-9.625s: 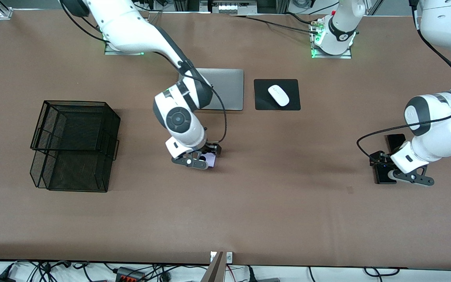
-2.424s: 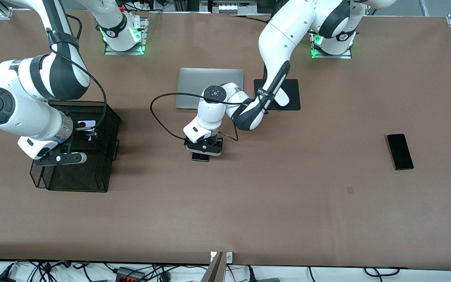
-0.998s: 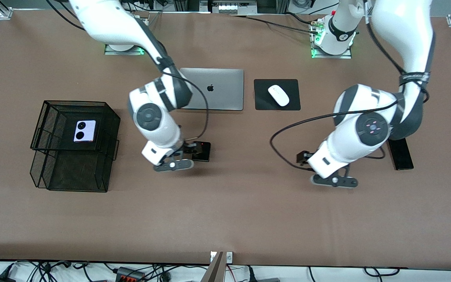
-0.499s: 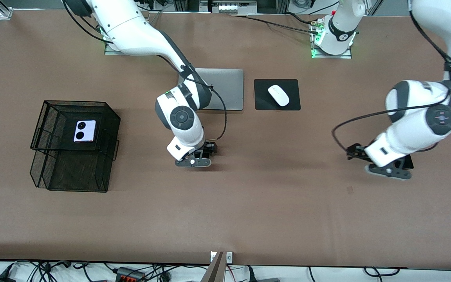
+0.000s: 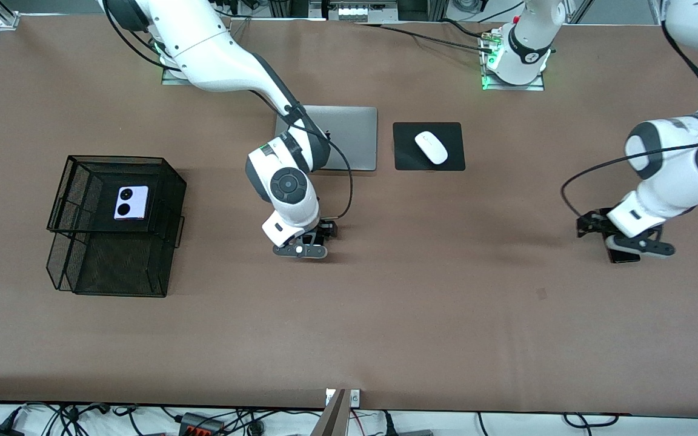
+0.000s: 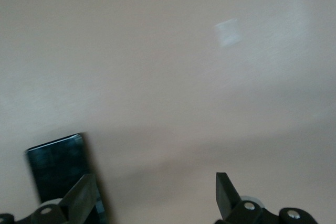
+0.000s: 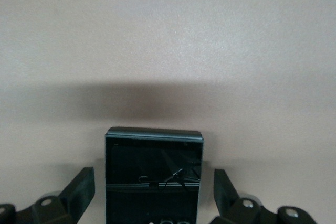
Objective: Place phones with both arms
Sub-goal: 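Grasp the small phone with the right gripper while the left grasps the tall phone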
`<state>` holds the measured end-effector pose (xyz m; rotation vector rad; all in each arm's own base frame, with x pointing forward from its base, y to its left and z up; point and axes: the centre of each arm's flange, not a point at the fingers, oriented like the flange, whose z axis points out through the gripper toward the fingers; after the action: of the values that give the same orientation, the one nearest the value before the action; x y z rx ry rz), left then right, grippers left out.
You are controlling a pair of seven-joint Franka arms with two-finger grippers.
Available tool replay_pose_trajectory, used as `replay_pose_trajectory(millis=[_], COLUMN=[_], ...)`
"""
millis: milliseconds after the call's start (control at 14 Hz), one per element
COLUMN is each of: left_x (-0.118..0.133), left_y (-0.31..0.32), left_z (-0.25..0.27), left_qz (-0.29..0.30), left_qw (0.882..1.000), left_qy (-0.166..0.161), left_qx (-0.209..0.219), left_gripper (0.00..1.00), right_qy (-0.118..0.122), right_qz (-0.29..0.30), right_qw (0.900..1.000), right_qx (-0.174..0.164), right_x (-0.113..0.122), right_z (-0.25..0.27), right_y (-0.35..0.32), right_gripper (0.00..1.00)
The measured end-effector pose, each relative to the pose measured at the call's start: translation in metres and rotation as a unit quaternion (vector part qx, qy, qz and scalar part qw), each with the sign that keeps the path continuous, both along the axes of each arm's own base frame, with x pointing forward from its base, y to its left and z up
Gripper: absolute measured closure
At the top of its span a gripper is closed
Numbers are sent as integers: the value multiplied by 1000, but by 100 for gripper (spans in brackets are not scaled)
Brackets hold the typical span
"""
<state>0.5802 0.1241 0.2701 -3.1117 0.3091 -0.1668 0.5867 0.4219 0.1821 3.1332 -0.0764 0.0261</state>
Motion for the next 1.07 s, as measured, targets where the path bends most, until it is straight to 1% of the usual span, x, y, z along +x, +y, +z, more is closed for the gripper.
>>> replay_pose_trajectory(millis=[285, 642, 784, 927, 1069], left_x=[-10, -24, -29, -32, -35], left_y=[52, 91, 106, 112, 115], left_z=[-4, -40, -55, -65, -73], left_qz=[-18, -15, -17, -17, -1], left_qw=[1000, 999, 999, 999, 999], left_qy=[-20, -32, -40, -44, -41], left_qx=[12, 16, 19, 20, 14], left_gripper=[0, 0, 0, 0, 0], right_qy=[2, 1, -1, -1, -2], right_qz=[-16, -22, -22, -22, -22], right_qw=[1000, 1000, 1000, 1000, 1000], right_qx=[-2, -1, 1, 1, 1], right_x=[-1, -1, 0, 0, 1], right_z=[-12, -15, -11, -12, -11], right_y=[1, 2, 3, 3, 3], right_gripper=[0, 0, 20, 20, 20])
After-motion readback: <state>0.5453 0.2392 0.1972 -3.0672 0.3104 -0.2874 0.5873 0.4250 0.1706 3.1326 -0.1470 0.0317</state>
